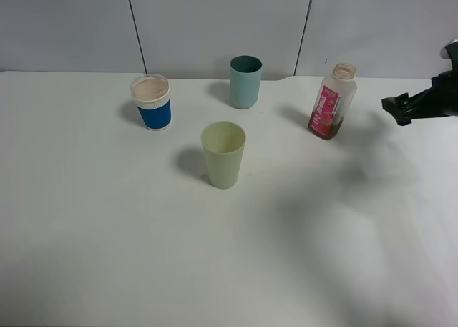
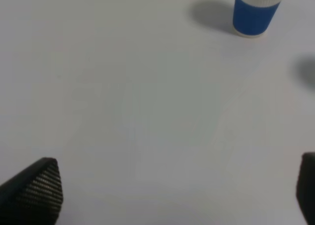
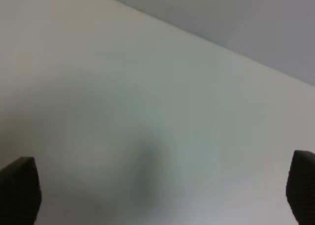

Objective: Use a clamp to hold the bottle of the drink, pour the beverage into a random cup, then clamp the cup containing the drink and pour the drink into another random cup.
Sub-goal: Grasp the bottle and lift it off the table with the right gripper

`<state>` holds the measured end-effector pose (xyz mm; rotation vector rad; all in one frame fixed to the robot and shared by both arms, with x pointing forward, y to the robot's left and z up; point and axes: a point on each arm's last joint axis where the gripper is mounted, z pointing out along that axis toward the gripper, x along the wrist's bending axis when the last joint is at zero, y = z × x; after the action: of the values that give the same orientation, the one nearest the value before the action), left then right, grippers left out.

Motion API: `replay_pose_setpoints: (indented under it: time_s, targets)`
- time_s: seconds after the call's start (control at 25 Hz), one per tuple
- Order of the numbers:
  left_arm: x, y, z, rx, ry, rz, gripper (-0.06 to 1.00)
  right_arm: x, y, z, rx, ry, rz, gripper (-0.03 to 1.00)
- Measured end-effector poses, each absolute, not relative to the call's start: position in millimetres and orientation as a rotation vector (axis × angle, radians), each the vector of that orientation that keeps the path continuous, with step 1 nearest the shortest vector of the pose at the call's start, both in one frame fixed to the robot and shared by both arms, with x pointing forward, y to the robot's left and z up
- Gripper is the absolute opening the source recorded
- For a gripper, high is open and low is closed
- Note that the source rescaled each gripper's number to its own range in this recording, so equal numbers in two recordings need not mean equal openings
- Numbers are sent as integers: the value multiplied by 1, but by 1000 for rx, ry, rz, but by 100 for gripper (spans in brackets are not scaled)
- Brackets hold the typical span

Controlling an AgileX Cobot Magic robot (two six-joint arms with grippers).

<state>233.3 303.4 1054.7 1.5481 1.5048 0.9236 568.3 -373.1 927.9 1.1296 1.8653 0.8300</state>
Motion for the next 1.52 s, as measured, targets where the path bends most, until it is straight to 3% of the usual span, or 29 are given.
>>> replay_pose_setpoints:
  time_s: [0.68, 1.16, 1.52]
  targets:
    - [233, 303, 1055, 1548, 1505, 924, 100, 572, -322, 893, 1071, 2138, 968, 100]
    - [233, 303, 1055, 1548, 1505, 924, 100, 592, -304, 901, 928, 2148, 1055, 100]
    - [233, 303, 1055, 1548, 1505, 923, 100, 596, -289, 871, 913, 2240, 1073, 100]
